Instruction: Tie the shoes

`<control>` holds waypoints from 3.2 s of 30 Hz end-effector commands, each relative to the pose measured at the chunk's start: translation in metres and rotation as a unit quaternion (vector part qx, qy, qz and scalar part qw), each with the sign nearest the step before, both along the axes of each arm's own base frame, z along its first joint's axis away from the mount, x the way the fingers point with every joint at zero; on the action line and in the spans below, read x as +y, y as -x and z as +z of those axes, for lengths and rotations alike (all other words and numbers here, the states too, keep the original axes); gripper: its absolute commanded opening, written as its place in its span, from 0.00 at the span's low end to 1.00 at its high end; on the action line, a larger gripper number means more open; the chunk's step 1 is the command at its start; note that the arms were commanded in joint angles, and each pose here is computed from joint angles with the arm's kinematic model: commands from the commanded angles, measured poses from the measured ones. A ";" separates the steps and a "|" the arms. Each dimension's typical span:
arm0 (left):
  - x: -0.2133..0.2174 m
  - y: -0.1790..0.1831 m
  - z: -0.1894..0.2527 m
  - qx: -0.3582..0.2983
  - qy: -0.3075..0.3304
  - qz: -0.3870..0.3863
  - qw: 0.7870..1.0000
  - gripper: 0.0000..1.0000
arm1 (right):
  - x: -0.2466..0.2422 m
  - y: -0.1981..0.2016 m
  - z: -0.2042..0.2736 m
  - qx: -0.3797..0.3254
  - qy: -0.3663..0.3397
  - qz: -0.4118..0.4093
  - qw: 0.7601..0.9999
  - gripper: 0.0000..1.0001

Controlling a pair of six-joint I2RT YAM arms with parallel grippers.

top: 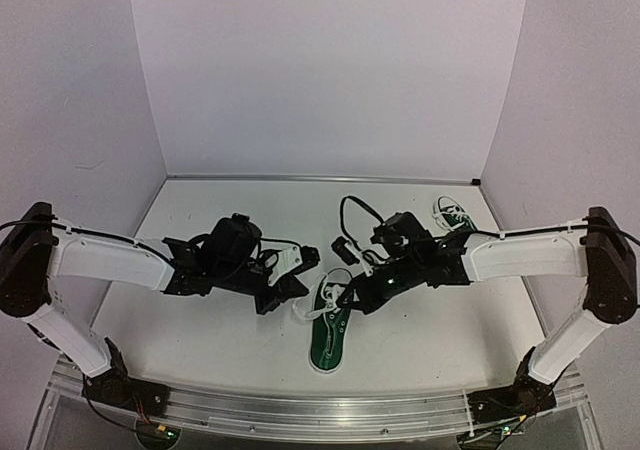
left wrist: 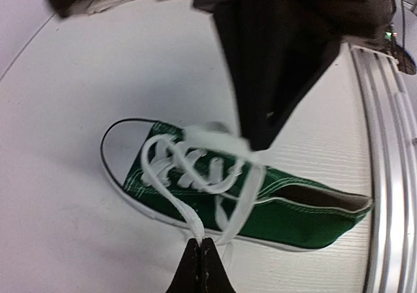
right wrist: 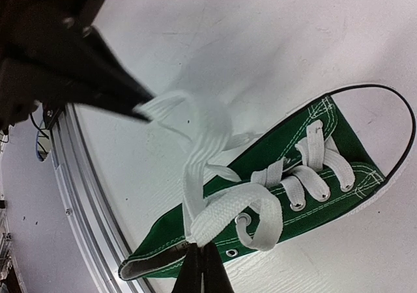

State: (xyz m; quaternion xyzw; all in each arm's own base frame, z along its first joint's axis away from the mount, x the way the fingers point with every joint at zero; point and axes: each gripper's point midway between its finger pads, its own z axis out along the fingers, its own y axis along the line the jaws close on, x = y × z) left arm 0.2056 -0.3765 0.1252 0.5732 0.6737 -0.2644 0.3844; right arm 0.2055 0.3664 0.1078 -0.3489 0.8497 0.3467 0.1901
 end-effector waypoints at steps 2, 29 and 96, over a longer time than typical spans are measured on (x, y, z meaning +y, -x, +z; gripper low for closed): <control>-0.013 0.031 0.011 0.016 0.017 -0.042 0.999 0.00 | 0.001 -0.011 -0.007 -0.010 0.013 -0.025 1.000 0.00; -0.014 0.071 -0.008 -0.076 -0.054 -0.064 0.994 0.42 | -0.022 -0.007 -0.022 -0.012 0.026 -0.063 0.998 0.00; 0.016 -0.034 -0.074 -0.056 -0.099 0.026 0.993 0.00 | -0.020 -0.007 -0.021 -0.005 0.017 -0.070 0.997 0.00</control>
